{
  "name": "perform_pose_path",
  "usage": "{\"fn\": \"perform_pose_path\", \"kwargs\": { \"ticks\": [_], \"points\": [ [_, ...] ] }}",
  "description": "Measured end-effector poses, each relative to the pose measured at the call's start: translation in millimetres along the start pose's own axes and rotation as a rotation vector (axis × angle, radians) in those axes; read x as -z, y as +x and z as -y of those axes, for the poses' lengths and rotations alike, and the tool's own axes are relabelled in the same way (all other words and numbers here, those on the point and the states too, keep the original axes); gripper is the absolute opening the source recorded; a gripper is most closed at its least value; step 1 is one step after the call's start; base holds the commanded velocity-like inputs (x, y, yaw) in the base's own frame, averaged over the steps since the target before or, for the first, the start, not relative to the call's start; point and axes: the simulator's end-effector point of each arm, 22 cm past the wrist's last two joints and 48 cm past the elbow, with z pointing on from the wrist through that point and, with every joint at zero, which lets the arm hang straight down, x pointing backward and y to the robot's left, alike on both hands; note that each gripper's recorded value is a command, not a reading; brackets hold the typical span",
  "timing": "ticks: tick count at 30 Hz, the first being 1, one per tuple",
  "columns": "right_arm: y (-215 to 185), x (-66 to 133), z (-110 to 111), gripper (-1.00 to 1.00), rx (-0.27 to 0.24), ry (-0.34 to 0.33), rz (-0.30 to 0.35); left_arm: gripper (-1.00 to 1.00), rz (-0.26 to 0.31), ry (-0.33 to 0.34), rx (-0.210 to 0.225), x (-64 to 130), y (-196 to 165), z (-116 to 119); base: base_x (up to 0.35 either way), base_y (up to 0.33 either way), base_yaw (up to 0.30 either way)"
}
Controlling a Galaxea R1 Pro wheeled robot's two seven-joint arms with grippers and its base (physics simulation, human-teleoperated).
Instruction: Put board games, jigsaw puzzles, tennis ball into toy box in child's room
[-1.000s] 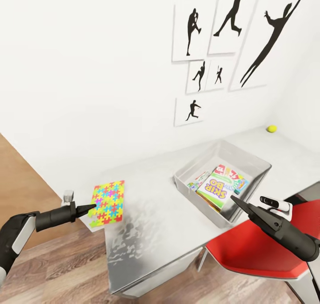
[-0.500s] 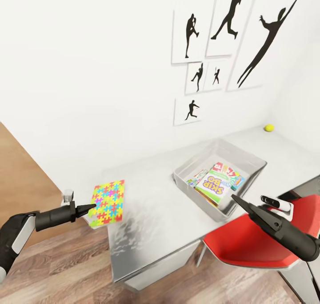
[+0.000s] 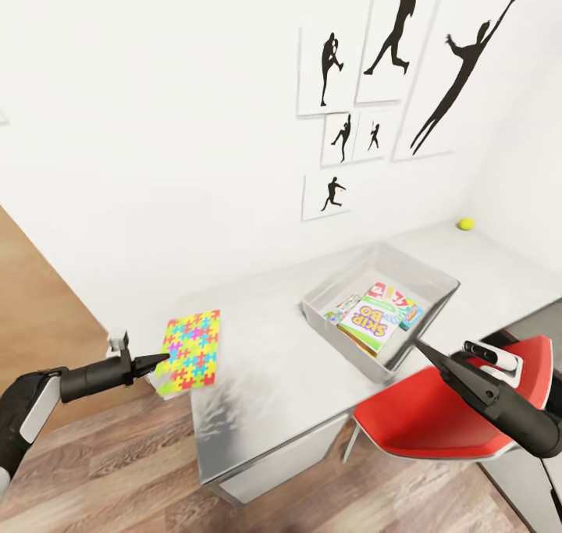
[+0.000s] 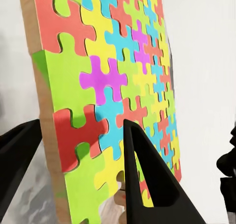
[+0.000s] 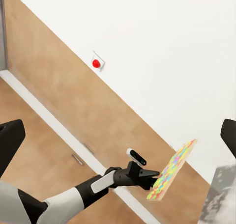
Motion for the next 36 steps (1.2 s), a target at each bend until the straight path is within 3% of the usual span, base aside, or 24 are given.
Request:
{"fn": "perform_pose_path", "kwargs": {
  "ticks": [5,8,17,20,27,36],
  "points": [
    [-4.6,0.9,-6.9,1.0,0.008,-0.004,0.006,-1.0,-0.02,0.113,-0.038,2.6,-0.6,41.2,0.0,0.0,-0.195],
    [-11.1,4.6,-10.2,1.0,0.02,0.002,0.017,-1.0,-0.029,0.185,-0.064,15.3,-1.9,64.6,0.0,0.0,-0.206],
    [-37.1,25.2,-16.2,1.0,0.063,0.034,0.078,-1.0,-0.044,0.299,-0.107,34.1,-1.5,105.1,0.0,0.0,-0.208],
    [-43.9,36.0,-8.7,1.0,0.062,0.065,0.106,-1.0,-0.047,0.312,-0.117,35.3,-0.8,110.9,0.0,0.0,-0.209],
    [-45.2,62.4,20.1,1.0,0.0,0.141,0.163,-1.0,-0.047,0.32,-0.129,36.8,-1.3,116.8,0.0,0.0,-0.214],
    [-59.1,89.0,35.2,1.0,-0.001,0.224,0.23,-1.0,-0.061,0.336,-0.178,37.0,3.8,132.5,0.0,0.0,-0.217]
  ]
}}
